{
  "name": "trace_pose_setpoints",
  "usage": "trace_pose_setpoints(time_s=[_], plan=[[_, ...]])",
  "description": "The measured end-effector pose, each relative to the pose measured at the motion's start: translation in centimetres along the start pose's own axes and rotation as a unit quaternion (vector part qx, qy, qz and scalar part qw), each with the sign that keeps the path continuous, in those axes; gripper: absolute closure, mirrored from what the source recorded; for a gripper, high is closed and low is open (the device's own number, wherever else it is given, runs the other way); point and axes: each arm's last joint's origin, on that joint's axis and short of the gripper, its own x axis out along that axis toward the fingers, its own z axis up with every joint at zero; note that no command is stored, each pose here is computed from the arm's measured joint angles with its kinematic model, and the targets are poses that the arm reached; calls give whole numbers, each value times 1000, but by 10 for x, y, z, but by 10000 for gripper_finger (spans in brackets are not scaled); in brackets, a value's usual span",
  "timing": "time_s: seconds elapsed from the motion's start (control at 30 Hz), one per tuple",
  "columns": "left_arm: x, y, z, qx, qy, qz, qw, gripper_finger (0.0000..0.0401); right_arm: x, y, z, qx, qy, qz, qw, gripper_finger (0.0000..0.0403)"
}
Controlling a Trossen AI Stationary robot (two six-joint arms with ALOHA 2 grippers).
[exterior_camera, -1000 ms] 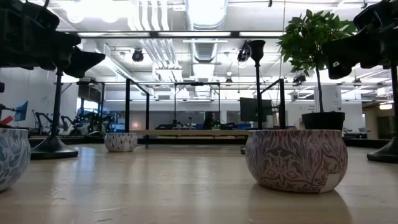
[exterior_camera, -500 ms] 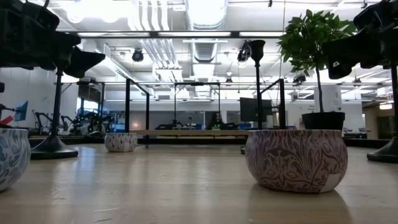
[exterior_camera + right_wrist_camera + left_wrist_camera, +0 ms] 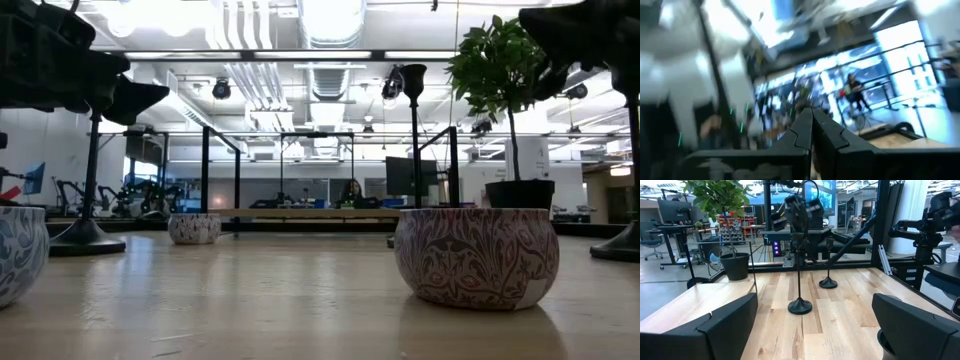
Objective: Pick & Place candle stick holders
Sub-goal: Put the top black candle holder on the shelf
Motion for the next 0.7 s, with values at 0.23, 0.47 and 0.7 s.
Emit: trace_pose_setpoints(time_s=[0.23,0.47,0.7], plan=[[0,0,0,0,0,0,1000,2,0,-3,-2,-37,3,-44,998,394],[0,0,0,0,0,0,1000,2,-8,-12,-21,-60,208,-131,968,394],[0,0,0,0,0,0,1000,2,-16,-13,-6,-14,257,-270,928,394]])
